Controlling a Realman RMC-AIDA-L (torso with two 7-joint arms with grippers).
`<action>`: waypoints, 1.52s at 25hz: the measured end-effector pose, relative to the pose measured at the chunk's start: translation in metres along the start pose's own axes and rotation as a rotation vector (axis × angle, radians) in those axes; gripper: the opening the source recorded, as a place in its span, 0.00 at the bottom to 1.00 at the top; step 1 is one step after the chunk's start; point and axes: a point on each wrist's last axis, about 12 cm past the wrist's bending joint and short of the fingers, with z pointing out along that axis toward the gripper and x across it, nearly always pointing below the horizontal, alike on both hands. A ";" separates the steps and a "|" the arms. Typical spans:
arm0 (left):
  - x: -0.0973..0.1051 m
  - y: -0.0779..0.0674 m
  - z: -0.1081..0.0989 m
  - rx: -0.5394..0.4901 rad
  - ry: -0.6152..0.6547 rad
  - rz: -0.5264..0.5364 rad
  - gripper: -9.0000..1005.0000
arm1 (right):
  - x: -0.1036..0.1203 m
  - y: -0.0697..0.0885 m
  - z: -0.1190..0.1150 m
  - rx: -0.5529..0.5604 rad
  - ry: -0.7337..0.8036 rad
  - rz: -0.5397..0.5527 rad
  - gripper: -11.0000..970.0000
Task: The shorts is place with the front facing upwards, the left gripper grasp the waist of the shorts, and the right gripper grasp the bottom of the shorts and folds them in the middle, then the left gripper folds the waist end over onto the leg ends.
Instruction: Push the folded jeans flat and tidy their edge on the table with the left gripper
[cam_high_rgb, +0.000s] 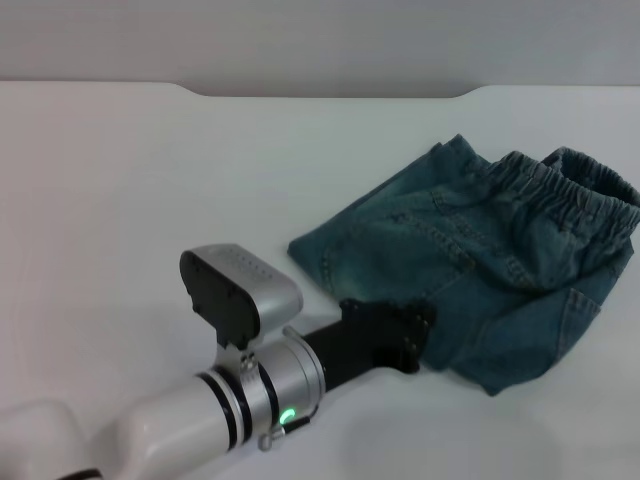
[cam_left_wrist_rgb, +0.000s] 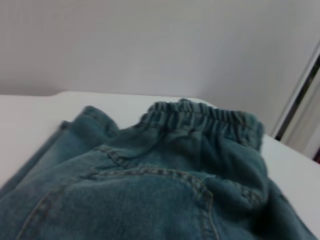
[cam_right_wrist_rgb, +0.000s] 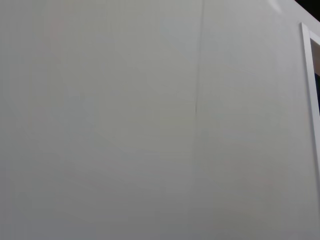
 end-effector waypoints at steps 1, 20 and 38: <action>-0.001 0.003 0.001 -0.007 0.002 0.007 0.09 | 0.000 0.000 -0.001 -0.002 0.000 0.001 0.01; -0.039 0.058 0.009 -0.148 -0.018 0.134 0.09 | -0.004 0.000 -0.006 0.007 -0.009 0.010 0.01; -0.051 0.105 -0.072 -0.549 -0.403 0.194 0.09 | 0.010 0.025 0.012 -0.123 0.059 0.064 0.01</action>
